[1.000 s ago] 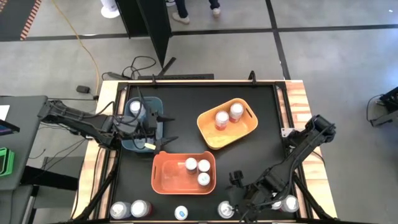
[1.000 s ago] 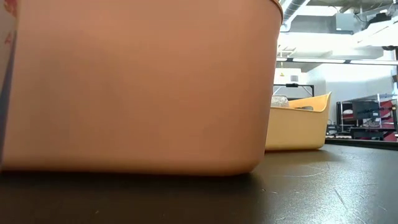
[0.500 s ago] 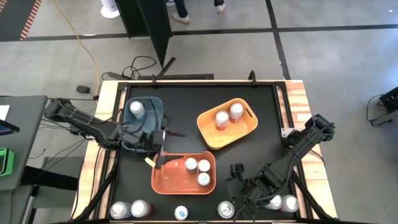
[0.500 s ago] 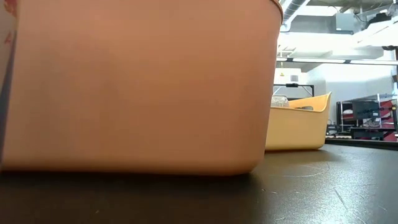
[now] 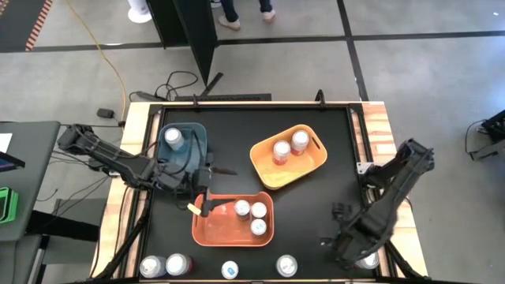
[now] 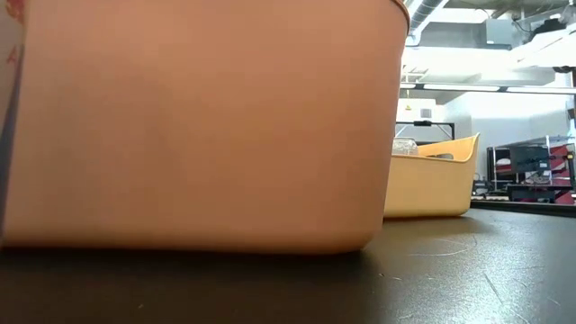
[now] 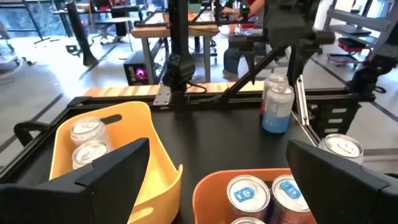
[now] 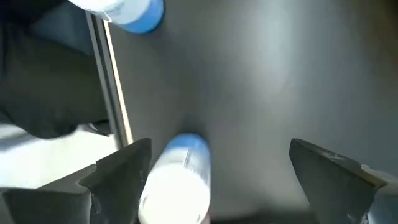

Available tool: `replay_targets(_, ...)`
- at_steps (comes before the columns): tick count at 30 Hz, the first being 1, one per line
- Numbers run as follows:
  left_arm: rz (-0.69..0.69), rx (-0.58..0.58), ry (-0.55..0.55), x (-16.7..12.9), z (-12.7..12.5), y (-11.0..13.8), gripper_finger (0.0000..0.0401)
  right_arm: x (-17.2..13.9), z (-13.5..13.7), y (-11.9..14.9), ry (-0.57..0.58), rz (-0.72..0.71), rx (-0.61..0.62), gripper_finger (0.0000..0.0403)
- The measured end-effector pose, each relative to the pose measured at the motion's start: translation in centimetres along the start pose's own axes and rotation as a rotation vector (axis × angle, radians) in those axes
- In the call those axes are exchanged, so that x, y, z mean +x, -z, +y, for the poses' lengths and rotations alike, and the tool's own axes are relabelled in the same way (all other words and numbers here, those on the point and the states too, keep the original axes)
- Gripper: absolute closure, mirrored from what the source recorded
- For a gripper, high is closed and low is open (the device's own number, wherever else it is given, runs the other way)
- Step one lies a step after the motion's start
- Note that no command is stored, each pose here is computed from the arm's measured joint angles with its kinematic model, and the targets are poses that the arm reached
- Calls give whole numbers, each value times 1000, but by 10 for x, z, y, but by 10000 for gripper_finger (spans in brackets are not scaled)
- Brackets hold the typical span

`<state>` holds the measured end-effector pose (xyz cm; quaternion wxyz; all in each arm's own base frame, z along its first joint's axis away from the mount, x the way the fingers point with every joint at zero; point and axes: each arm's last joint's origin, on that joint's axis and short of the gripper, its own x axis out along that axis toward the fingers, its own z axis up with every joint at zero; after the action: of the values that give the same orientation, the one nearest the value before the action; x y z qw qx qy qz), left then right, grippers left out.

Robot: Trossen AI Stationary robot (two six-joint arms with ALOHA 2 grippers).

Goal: Sort soda cans
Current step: Put the blue soda can into the blue bin

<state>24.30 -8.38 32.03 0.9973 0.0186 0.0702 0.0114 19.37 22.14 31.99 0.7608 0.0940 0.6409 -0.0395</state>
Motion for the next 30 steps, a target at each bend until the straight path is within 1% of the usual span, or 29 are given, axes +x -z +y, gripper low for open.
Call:
replay_targets(2, 1, 0, -1, 0, 0, 0, 27, -9, 0, 13, -11, 6, 93, 3)
replay_targets(4, 5, 3, -1, 0, 0, 1, 27, -15, 3, 27, -31, 14, 158, 3)
replay_targets(7, 3, 8, -3, 0, 0, 0, 27, -17, 12, 46, -37, 26, 205, 3)
replay_targets(11, 3, 19, -3, 0, 0, 0, 27, -1, 25, 63, -8, 38, 233, 3)
replay_targets(14, 4, 31, -6, 0, 1, 0, 27, 9, 32, 65, -10, 36, 237, 3)
replay_targets(23, 6, 34, -26, 2, 5, 0, 27, 33, 40, 62, 78, 46, 181, 3)
replay_targets(30, 12, 51, -28, 2, 6, 1, 27, 35, 39, 61, 102, 50, 194, 3)
